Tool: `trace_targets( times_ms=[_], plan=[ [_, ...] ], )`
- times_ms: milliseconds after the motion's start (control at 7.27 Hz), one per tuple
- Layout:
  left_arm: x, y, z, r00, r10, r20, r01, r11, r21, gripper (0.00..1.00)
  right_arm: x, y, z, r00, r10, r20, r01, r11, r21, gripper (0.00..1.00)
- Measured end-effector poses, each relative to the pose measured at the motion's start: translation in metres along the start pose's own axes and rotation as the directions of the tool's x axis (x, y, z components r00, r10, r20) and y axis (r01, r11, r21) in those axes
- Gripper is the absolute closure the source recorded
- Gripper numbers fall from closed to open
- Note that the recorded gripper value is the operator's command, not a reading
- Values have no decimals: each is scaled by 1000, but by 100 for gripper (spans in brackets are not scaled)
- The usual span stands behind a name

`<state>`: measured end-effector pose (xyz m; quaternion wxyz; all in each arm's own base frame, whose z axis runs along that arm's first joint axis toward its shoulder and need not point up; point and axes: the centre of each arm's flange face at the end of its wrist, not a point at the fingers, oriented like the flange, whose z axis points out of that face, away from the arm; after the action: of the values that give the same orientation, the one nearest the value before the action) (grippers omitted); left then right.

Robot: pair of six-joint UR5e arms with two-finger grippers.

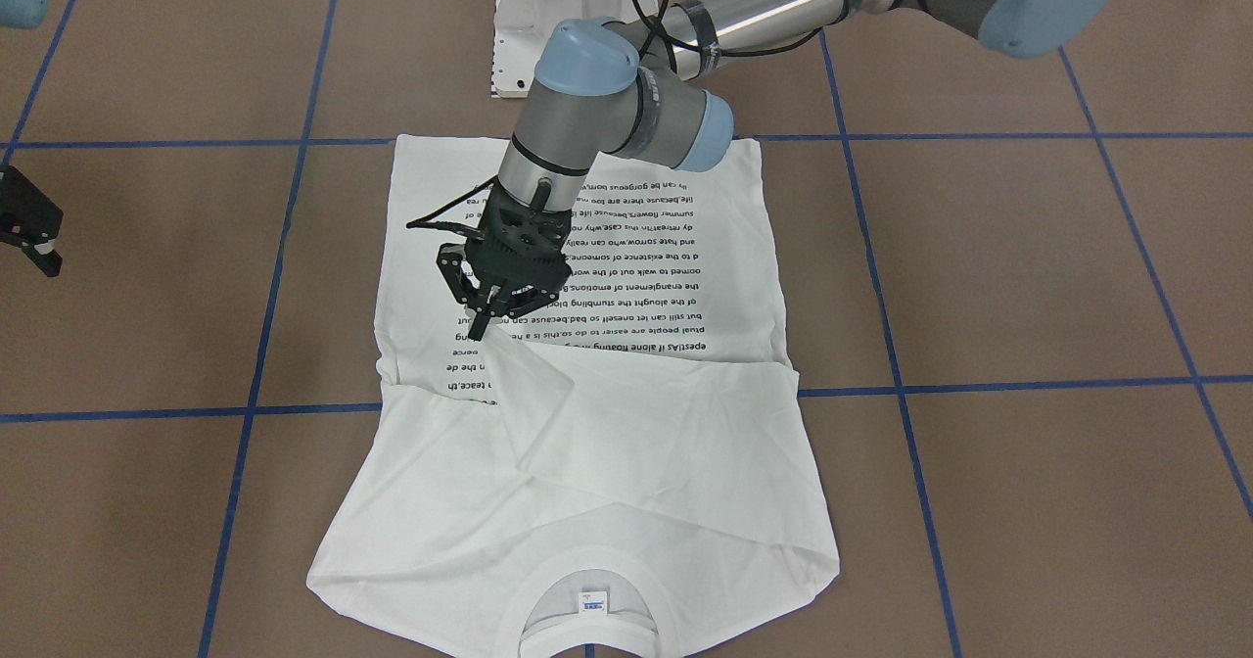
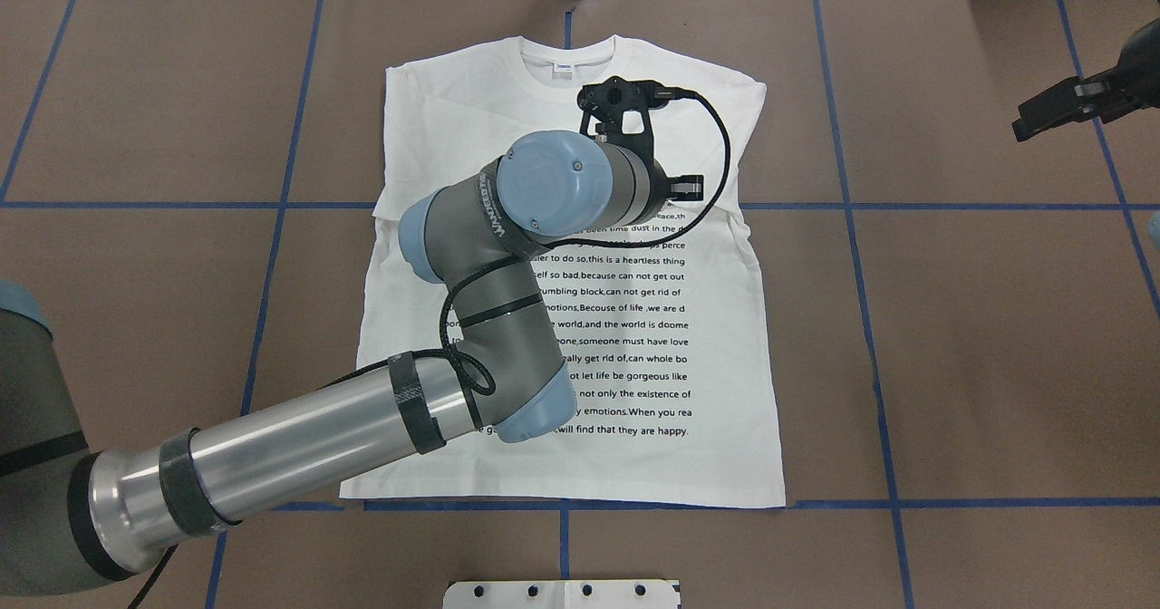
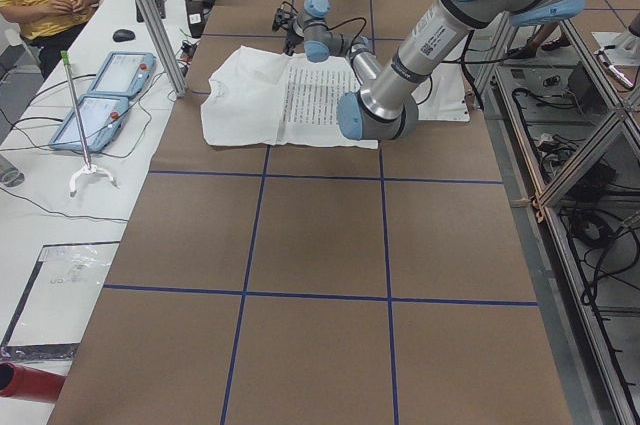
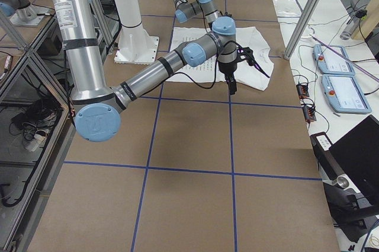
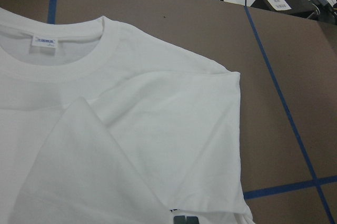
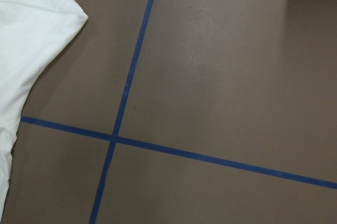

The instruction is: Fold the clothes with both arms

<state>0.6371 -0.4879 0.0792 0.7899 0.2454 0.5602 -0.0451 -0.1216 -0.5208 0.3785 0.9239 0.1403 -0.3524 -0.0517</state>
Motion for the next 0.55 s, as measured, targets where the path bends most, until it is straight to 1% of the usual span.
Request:
trace_targets(
  times_ms=[275, 413, 550],
  plan=[
    [9, 15, -1, 999, 7, -48, -7, 1000, 2, 0, -2, -3, 2, 1000, 7, 0, -7, 1000, -1, 0],
    [4, 11, -7, 998, 41, -53, -41, 999, 1, 0, -12, -9, 3, 1000, 24, 8, -24, 1000, 2, 0],
    [-17, -4, -19, 993, 114, -36, -114, 993, -14, 0, -37, -20, 6, 999, 48, 17, -48, 999, 12, 0]
  ],
)
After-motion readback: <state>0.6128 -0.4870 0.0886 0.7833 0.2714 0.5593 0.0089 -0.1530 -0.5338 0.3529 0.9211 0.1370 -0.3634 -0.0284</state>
